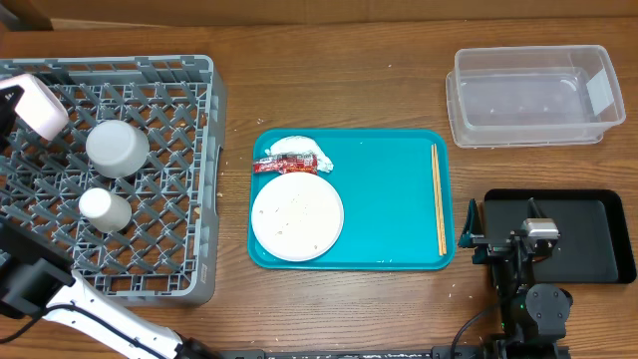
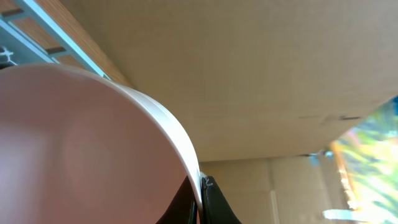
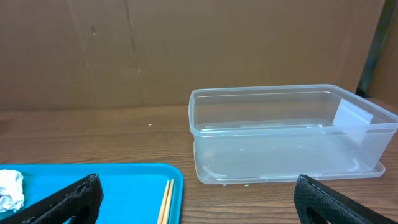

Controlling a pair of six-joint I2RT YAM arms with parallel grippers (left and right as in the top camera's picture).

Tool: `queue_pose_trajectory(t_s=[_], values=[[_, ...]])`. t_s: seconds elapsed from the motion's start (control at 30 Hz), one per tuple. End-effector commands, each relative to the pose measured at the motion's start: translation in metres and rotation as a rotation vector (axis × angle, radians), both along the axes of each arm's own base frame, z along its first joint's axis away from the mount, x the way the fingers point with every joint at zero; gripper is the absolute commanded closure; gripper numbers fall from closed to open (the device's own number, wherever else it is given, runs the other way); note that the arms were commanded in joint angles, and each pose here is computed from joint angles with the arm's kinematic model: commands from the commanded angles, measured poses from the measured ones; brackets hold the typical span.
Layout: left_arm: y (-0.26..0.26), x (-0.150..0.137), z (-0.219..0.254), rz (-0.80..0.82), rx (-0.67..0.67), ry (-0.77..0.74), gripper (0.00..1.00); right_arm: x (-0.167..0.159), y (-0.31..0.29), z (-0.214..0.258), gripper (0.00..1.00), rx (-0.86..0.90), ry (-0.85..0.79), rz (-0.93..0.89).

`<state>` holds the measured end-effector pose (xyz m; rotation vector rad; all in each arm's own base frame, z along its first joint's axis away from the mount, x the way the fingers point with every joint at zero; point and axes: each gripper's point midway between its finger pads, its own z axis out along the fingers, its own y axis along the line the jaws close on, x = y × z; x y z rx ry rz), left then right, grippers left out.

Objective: Sort waste into correct bins and load items into the dishwasher
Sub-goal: 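Lift the pink bowl and carry it left over the dish rack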

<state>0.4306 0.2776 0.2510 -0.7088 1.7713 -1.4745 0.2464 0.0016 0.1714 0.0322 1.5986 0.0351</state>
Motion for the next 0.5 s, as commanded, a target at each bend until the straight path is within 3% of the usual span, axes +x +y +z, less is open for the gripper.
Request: queue_pose_trajectory(t_s=[0.0,0.2,0.4,0.47], values=[[0.013,-0.006,-0.006,0.000,-0.078,-0.070,0.96,0.000,0.000,-0.001,0.00,-0.004,-0.006,-0.001],[0.037,-0.018,-0.041,0.060,-0.128,0.017,0.96,0.000,0.000,-0.001,0.00,-0.004,-0.006,-0.001],[0.052,-0.038,-0.087,0.132,-0.043,0.276,0.96,0.000,0.000,-0.001,0.00,-0.004,-0.006,-0.001],[0.057,-0.045,-0.095,0.150,-0.030,0.325,0.90,0.000,0.000,-0.001,0.00,-0.004,-0.006,-0.001]])
